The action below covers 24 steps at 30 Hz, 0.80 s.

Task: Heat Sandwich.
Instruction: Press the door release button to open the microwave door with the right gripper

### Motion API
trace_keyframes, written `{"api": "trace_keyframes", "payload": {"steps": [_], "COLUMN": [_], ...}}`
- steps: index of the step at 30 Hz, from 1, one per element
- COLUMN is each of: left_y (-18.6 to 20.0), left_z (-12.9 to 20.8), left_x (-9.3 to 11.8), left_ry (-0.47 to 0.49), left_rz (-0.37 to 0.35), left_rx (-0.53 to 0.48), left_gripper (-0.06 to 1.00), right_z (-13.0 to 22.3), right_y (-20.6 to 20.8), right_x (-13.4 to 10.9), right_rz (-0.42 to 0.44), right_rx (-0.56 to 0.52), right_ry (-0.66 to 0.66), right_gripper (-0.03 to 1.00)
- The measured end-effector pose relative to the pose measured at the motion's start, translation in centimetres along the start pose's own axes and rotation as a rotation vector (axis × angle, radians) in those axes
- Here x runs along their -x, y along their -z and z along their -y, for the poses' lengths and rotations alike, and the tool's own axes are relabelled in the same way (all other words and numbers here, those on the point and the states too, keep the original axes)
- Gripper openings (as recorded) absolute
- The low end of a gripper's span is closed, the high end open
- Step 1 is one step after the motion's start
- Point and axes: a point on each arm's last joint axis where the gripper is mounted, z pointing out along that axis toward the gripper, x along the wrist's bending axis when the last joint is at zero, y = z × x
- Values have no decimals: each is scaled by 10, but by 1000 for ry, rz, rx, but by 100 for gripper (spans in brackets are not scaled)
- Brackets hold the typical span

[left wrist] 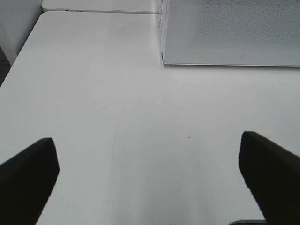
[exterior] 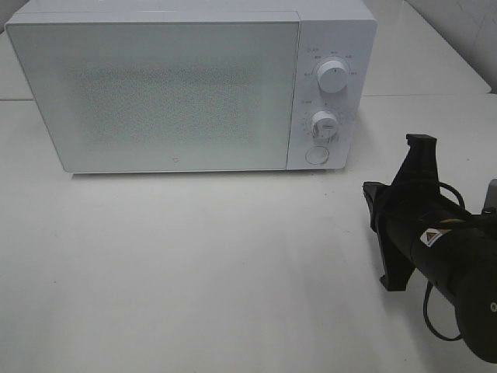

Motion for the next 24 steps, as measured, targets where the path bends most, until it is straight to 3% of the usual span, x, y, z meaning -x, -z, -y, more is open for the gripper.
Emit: {"api": "trace_keyframes", "payload": {"steps": [24], "left_y": [0], "left_z": [0], "left_x": [0], "left_ry": [0], "left_rz": [0], "left_rx": [0], "left_gripper": [99], "right_z": [31], "right_y": [-64], "right_x": [4], "right_rz": [68], "right_rx": [-32], "right_ry": [1], "right_gripper": [1]}}
